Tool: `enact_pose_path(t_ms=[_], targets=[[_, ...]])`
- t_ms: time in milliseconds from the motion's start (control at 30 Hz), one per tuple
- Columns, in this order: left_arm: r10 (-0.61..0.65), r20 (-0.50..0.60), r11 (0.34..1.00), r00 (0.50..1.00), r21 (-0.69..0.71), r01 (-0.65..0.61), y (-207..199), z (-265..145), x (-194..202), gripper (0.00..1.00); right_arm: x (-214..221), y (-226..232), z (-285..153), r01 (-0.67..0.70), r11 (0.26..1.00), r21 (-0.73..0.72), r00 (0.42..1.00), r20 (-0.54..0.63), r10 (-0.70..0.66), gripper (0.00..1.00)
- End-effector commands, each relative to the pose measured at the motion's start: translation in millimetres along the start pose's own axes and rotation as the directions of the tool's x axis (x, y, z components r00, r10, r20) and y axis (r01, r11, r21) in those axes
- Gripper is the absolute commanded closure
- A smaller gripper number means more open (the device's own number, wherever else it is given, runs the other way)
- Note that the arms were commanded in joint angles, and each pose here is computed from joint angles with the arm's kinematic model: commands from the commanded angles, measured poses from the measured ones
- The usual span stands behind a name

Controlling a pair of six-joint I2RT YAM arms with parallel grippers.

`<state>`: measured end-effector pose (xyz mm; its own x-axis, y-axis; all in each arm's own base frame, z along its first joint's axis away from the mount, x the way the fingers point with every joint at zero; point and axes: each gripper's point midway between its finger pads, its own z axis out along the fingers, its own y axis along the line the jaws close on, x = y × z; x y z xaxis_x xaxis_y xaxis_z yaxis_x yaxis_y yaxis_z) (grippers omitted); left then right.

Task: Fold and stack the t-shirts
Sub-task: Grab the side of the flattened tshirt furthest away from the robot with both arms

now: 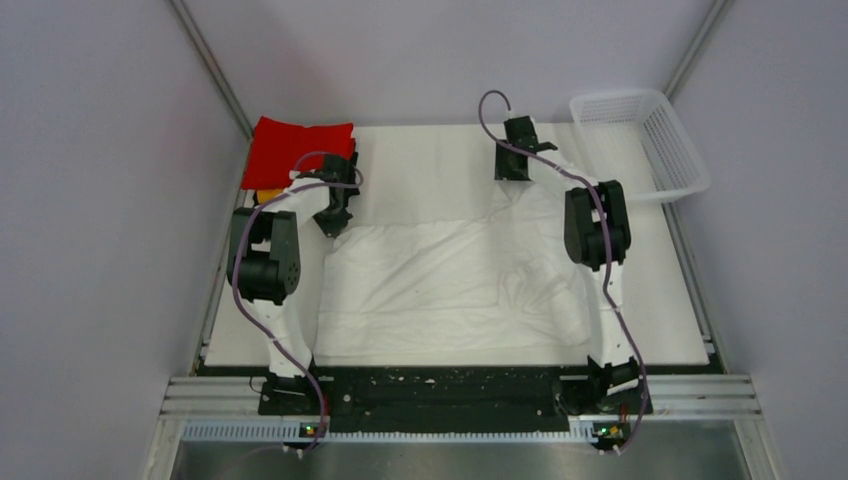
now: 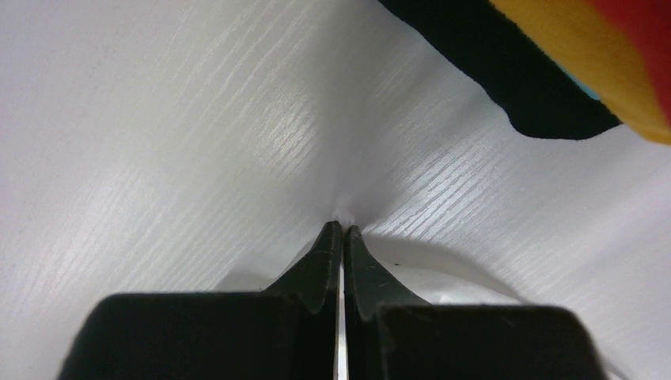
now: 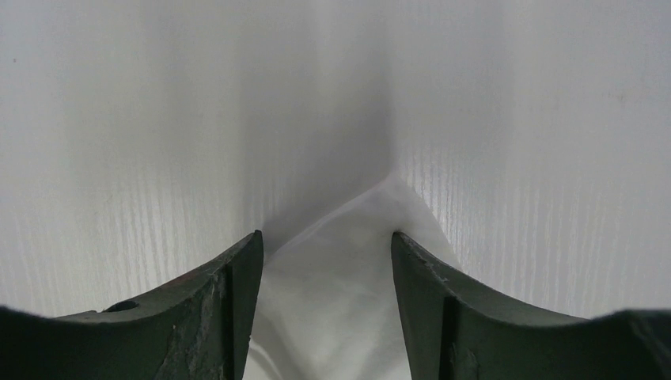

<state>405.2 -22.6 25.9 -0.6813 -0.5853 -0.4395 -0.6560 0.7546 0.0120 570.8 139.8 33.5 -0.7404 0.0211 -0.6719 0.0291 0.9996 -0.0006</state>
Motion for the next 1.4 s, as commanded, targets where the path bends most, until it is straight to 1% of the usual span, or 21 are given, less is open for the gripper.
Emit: enact_pose_path(t_ms=[0, 100, 233, 267, 367, 433, 500, 567, 633, 667, 700, 867, 1000, 1133, 1300, 1367], targets=[[0.002, 0.016, 0.999, 1.0, 0.048, -0.003, -13, -11, -11, 1.0, 20, -7, 19, -0.005, 0.995, 0.095, 0.998, -0.061, 0.011, 0.41], [0.004, 0.017, 0.999, 1.0, 0.048, -0.005, -13, -12, -11, 1.0, 17, -10, 20, -0.038, 0.99, 0.133, 0.997, -0.061, 0.046, 0.39], [0.005, 0.016, 0.999, 1.0, 0.044, -0.005, -12, -12, -11, 1.0, 15, -5, 23, -0.057, 0.989, 0.134, 0.996, -0.063, 0.066, 0.39], [0.004, 0.017, 0.999, 1.0, 0.047, -0.004, -12, -13, -11, 1.0, 16, -2, 25, -0.056, 0.99, 0.129, 0.995, -0.069, 0.065, 0.4], [0.005, 0.016, 0.999, 1.0, 0.044, -0.005, -12, -13, -11, 1.0, 27, 2, 28, -0.037, 0.991, 0.132, 0.994, -0.097, 0.05, 0.46], [0.004, 0.021, 0.999, 1.0, 0.042, -0.005, -11, -14, -13, 1.0, 34, 3, 26, -0.024, 0.989, 0.148, 0.993, -0.107, 0.04, 0.56], [0.003, 0.023, 0.999, 1.0, 0.043, -0.004, -11, -15, -13, 1.0, 38, -1, 22, -0.029, 0.986, 0.166, 0.993, -0.109, 0.047, 0.7], [0.0, 0.025, 0.999, 1.0, 0.046, -0.001, -12, -15, -14, 1.0, 37, -3, 17, -0.041, 0.984, 0.173, 0.994, -0.097, 0.058, 0.8], [-0.003, 0.027, 0.999, 1.0, 0.051, 0.002, -13, -17, -15, 1.0, 30, -4, 10, -0.057, 0.983, 0.175, 0.995, -0.067, 0.069, 0.89], [-0.005, 0.029, 0.999, 1.0, 0.055, 0.003, -13, -18, -16, 1.0, 26, -5, 7, -0.061, 0.983, 0.174, 0.996, -0.051, 0.071, 0.96], [-0.006, 0.032, 0.998, 0.999, 0.056, 0.004, -13, -19, -17, 1.0, 19, -6, 3, -0.07, 0.982, 0.174, 0.997, -0.03, 0.076, 1.0], [-0.019, 0.039, 0.997, 0.999, 0.077, 0.016, -14, -27, -19, 1.0, -22, -7, -31, -0.099, 0.985, 0.144, 0.991, 0.108, 0.084, 1.0], [-0.026, 0.041, 0.994, 0.999, 0.103, 0.021, -14, -35, -15, 1.0, -36, -9, -67, -0.099, 0.991, 0.092, 0.981, 0.175, 0.082, 1.0], [-0.033, 0.049, 0.992, 0.998, 0.12, 0.027, -8, -46, -9, 1.0, -29, -15, -109, -0.097, 0.994, 0.046, 0.975, 0.206, 0.086, 1.0], [-0.046, 0.06, 0.991, 0.997, 0.13, 0.038, 3, -58, 0, 1.0, -2, -21, -158, -0.096, 0.995, -0.015, 0.974, 0.206, 0.097, 1.0], [-0.047, 0.06, 0.99, 0.997, 0.134, 0.039, 8, -62, 7, 1.0, 13, -28, -176, -0.106, 0.994, -0.018, 0.975, 0.195, 0.108, 1.0]])
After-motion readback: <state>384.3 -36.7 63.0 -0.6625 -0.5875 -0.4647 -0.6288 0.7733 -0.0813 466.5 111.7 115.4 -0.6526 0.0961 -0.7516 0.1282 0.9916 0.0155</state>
